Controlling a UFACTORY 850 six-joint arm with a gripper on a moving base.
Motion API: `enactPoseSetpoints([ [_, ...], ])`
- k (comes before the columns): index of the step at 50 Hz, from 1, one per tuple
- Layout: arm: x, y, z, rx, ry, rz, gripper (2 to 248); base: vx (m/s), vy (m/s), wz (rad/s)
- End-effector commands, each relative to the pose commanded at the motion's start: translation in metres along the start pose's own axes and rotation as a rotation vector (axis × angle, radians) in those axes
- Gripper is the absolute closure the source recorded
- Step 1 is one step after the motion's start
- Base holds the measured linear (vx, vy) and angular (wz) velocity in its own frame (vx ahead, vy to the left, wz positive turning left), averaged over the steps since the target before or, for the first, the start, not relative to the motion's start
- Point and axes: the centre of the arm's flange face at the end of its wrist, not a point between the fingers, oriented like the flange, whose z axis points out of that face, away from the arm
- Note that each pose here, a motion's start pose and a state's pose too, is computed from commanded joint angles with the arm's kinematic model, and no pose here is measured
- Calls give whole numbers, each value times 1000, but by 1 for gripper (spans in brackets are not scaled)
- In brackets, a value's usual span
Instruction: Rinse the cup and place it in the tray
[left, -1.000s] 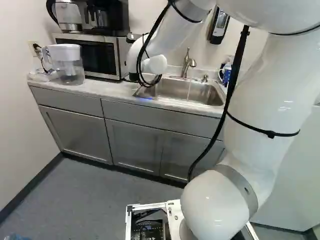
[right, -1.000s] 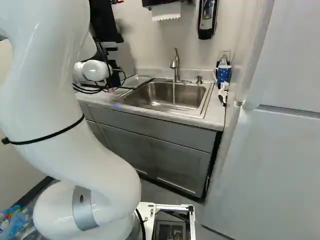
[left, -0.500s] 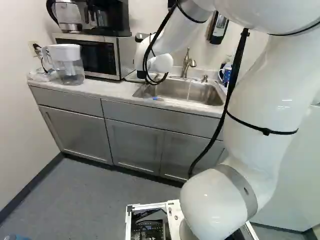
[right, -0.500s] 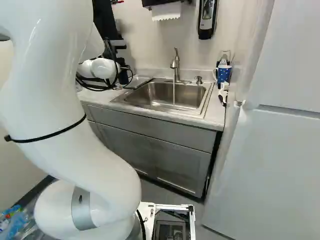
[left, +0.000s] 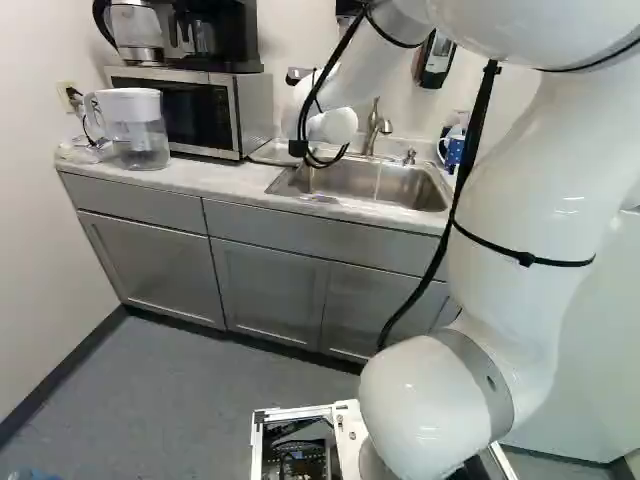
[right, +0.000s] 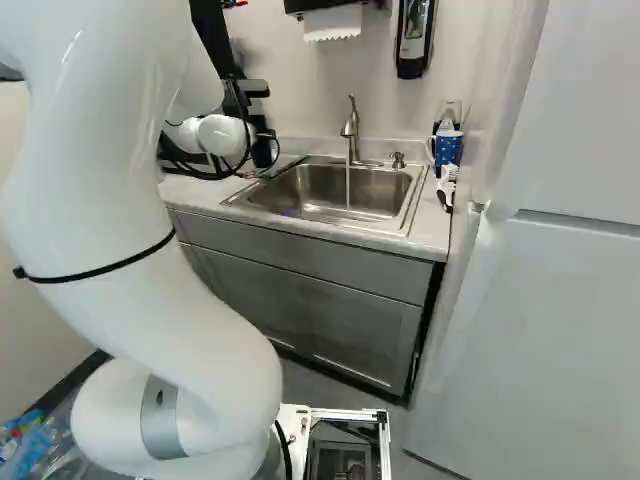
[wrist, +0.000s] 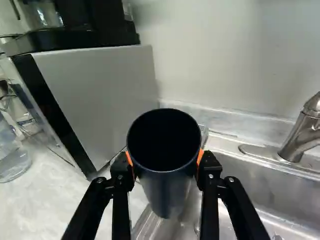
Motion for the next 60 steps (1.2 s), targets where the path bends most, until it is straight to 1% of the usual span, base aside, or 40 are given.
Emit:
enactPoseSetpoints([
  [24, -4, 37, 2, -65, -72, 16, 124, 0, 0, 0],
  [51, -7, 80, 3, -139, -122, 41, 124, 0, 0, 0],
  [60, -7, 93, -1, -164, -126, 49, 124, 0, 0, 0],
])
